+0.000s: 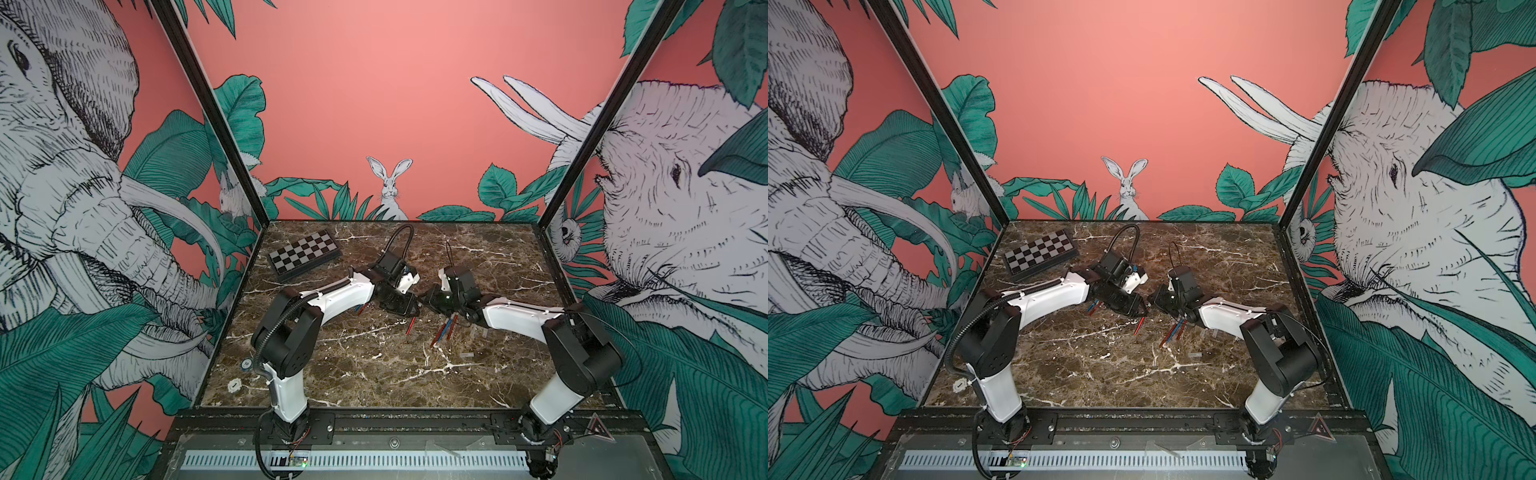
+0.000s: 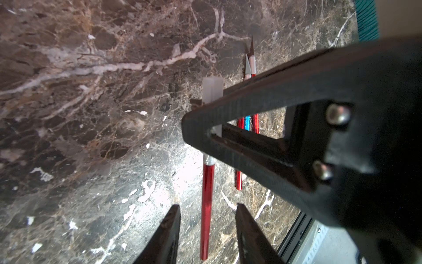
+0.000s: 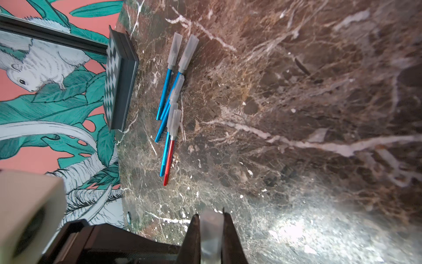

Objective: Remove protective caps from carving knives
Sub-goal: Remove the protective sleeve from the carving knife.

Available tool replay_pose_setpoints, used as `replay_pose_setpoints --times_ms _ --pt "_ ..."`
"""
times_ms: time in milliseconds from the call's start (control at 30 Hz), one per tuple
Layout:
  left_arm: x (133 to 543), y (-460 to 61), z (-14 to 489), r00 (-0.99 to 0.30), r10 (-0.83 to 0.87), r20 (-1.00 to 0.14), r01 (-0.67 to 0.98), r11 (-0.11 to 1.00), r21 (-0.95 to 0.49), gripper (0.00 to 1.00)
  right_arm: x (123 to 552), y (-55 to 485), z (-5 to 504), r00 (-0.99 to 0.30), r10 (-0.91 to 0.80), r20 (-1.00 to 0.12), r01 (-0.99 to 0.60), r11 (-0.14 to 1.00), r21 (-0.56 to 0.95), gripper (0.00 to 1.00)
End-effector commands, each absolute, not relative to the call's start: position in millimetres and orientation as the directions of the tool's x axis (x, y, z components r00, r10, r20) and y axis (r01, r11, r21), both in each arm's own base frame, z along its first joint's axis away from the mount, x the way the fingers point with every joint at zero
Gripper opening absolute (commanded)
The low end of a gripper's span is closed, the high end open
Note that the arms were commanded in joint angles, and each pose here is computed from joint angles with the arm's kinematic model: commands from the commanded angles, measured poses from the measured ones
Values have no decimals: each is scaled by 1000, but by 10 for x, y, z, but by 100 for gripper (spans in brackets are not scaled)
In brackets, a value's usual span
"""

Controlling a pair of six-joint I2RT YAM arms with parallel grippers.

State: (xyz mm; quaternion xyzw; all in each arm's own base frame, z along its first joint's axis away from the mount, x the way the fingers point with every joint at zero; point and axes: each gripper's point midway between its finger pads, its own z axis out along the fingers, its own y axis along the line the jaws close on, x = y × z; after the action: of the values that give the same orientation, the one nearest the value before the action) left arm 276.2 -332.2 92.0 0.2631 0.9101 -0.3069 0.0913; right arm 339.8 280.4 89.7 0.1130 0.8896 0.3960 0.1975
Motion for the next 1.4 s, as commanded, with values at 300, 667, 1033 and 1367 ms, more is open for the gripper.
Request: replay_pose_setpoints --times_ms 300,667,1033,1367 --pt "2729 -3336 1012 -833 425 -354 553 653 -517 31 3451 2896 1134 -884 389 -260 23 592 806 5" --pt "2734 -3343 1005 -833 425 -355 554 652 -518 21 3446 2906 1221 -882 398 -251 26 573 819 5" --pt "2736 -3342 997 -833 424 -355 553 653 -518 11 3441 2904 1249 -881 406 -245 32 565 824 5" --pt "2724 -3298 1060 -827 428 -366 562 658 -501 0 3447 2859 1192 -875 414 -252 40 580 814 5"
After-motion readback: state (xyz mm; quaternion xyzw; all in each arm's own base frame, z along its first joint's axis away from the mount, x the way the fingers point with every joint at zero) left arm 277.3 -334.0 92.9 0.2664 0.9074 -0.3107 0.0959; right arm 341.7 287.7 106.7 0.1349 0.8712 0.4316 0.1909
